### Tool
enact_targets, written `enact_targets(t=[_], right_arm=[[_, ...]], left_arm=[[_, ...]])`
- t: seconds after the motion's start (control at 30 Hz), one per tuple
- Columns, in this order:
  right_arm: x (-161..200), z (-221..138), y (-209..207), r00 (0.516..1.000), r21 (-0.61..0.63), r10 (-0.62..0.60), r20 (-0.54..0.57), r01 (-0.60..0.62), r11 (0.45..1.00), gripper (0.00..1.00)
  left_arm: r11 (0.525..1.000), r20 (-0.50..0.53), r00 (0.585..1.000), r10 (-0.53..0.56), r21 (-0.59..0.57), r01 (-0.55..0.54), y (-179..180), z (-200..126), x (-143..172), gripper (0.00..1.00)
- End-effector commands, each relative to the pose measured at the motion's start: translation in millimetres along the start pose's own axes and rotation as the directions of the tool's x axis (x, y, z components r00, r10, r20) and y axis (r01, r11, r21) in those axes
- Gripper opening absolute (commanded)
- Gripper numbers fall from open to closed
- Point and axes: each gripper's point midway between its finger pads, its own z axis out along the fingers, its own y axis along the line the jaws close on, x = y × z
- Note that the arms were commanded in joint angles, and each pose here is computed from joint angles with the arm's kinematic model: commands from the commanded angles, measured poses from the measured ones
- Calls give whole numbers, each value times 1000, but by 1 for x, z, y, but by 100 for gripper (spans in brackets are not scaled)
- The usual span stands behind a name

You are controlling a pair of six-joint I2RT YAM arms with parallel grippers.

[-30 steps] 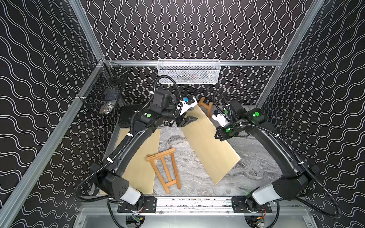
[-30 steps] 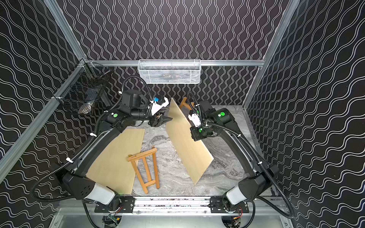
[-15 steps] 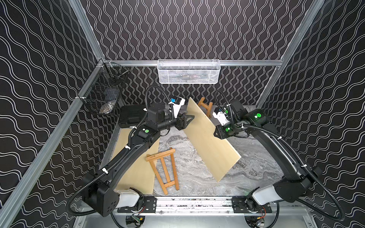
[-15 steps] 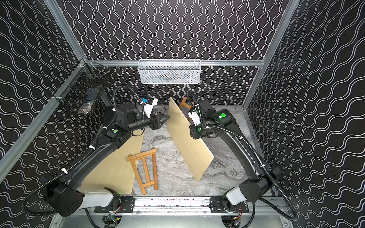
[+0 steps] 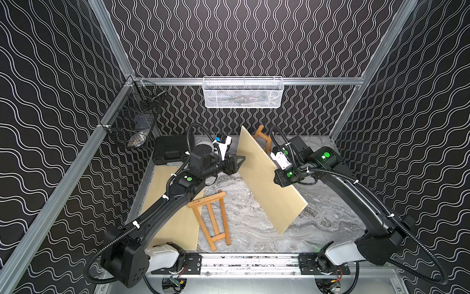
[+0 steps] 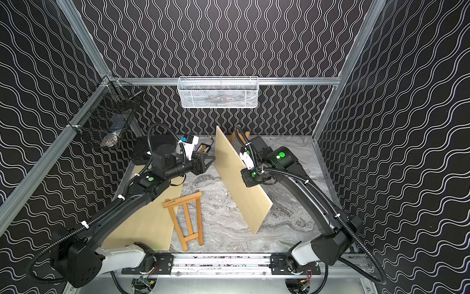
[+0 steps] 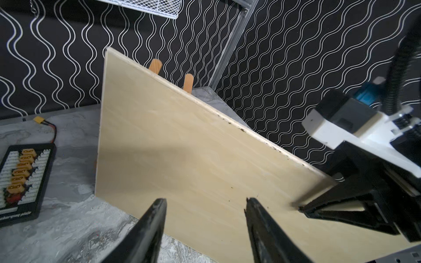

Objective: Assemble the easel
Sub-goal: Pick up the drawing board from the center of the board.

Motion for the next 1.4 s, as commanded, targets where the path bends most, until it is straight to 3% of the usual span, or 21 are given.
enact_targets(t=[0.0,0.3,0.53,0.87,1.2,1.37], right_arm=[[-11,0,1,999,5,-7,53,7,1000,18],[-31,-20,2,980,8,-43,194,43,999,1],[-49,-56,7,940,1,-79,333,84,996,0],[-68,-119,19,850,-10,-146,506,175,985,0],[-86,-133,0,828,129,-281,485,250,960,0],[-104,-134,-22,829,110,-255,498,232,967,0]], left_arm=[[1000,55,998,-13,23,12,-6,-2,-13,61],[999,47,999,-23,41,21,-6,-2,-5,62],[998,76,996,-49,39,46,-5,-5,-6,62],[987,132,986,-104,-111,119,20,-22,-1,61],[964,131,973,-188,-165,209,41,-19,25,59],[942,150,955,-256,-183,281,53,-12,35,58]])
